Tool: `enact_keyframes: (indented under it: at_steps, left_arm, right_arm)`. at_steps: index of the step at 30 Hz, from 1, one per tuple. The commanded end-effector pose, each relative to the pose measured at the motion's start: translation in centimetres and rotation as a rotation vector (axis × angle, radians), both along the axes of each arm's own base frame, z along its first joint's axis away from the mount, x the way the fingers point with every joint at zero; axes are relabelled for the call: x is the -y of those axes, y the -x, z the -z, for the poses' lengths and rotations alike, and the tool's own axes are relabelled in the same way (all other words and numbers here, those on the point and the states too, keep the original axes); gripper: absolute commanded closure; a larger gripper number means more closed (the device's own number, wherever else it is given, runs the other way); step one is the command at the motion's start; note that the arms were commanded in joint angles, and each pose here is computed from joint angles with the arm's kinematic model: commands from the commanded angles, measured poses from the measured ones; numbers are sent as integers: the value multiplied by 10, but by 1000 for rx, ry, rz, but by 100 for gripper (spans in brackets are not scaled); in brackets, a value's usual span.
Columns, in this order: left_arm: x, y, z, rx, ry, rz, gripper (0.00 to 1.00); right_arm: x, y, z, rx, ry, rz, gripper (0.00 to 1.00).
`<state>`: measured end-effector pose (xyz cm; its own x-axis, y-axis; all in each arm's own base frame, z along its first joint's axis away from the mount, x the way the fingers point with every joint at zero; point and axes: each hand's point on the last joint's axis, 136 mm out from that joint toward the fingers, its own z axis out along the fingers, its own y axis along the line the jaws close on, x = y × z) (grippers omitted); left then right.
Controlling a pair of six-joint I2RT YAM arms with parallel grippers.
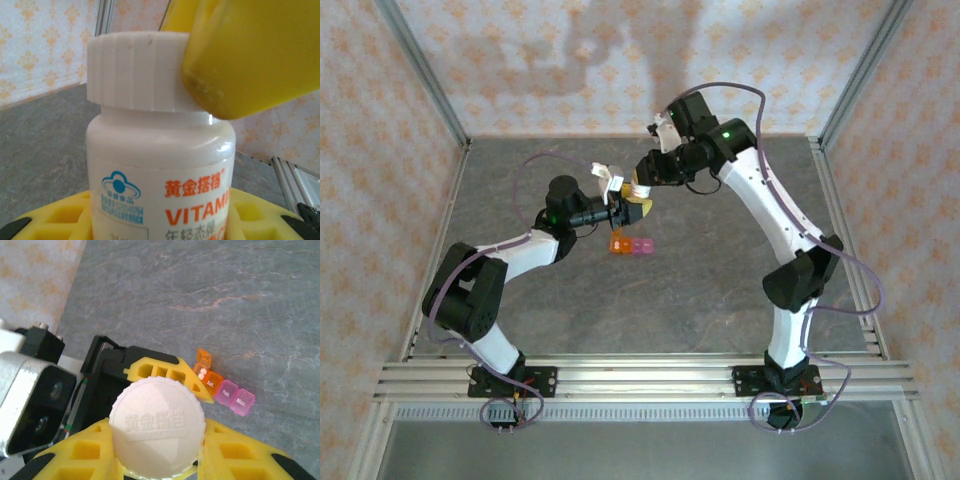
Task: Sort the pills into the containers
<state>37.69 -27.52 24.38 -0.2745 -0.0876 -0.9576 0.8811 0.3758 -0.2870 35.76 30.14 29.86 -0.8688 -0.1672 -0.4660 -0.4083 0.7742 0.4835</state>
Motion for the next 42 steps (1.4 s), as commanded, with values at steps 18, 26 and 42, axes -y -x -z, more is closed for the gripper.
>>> enact_keyframes:
  at_steps: [18,26,42]
  left_arm:
    - [-3,-3,-32,137,52,-30,100]
    - [-2,2,-32,127,52,-8,100]
    - [-1,5,-31,105,48,4,100]
  right_arm:
    - [36,28,-54,151,-108,128,21]
    - [38,16,-59,159,-96,18,21]
    - [1,5,-36,60,-80,-91,28]
